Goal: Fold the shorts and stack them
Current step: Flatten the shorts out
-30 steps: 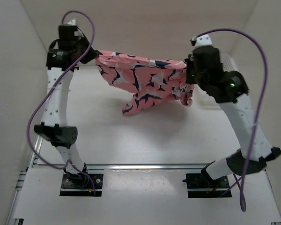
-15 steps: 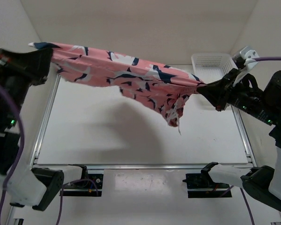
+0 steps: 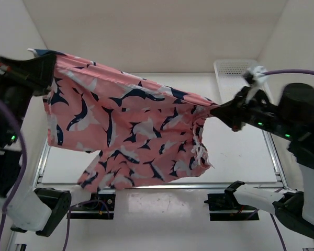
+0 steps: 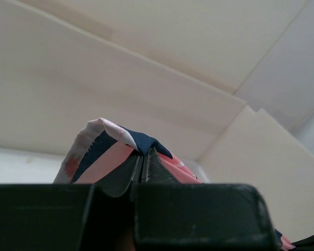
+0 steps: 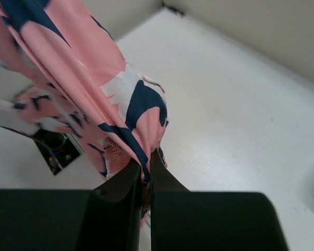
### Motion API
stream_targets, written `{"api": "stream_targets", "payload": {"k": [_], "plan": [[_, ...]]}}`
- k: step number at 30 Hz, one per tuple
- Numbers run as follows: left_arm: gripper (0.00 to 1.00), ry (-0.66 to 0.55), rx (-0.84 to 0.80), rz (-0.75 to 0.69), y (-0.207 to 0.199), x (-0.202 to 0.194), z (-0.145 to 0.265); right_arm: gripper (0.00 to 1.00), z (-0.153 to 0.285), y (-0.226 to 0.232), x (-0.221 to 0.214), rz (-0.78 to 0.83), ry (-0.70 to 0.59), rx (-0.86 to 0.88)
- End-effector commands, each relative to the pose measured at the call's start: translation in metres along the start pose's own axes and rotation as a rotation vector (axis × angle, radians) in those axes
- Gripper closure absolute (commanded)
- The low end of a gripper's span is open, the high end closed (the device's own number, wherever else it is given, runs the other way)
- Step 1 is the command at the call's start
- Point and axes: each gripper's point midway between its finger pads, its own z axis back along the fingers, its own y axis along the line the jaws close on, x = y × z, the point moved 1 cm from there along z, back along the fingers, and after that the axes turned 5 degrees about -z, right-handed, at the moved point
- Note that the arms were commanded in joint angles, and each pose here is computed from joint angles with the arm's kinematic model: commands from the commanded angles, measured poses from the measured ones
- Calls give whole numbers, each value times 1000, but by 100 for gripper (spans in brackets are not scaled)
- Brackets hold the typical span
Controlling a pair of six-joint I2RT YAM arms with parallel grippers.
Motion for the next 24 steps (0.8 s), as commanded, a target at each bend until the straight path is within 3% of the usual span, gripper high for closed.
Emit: {"api": "stream_targets", "payload": {"k": [1,5,6,9,14,15,17,18,19,21,22,24], "plan": [[90,57,206,-79,51,-34,-67,100,-42,-62,-58,-40,218,-260],[90,306,321,-127,109,-129,-151,100,-100,-113,-109,-86,412,-350],[90,355,320,-122,118,-148,-164,100,-113,-117,-124,-127,457,-297],[90,511,388,-113,168,-220,-208,100,-144,-172,-138,-227,452,-338],[90,673,458,-87,231,-317,-256,100,-202,-261,-174,-307,569,-421],[90,694,457,-82,236,-330,-259,100,-218,-279,-200,-326,645,-439],[90,713,479,-79,252,-346,-265,100,-236,-302,-192,-309,633,-465],[90,728,474,-74,258,-360,-270,100,-247,-319,-213,-340,681,-474],[90,733,466,-64,263,-365,-272,100,-257,-328,-197,-317,640,-483],[90,743,471,-57,274,-375,-276,100,-268,-349,-212,-330,675,-514],[90,729,477,-57,281,-374,-280,100,-275,-353,-195,-319,628,-518],[90,725,461,-32,284,-375,-283,100,-281,-364,-201,-336,630,-530]]}}
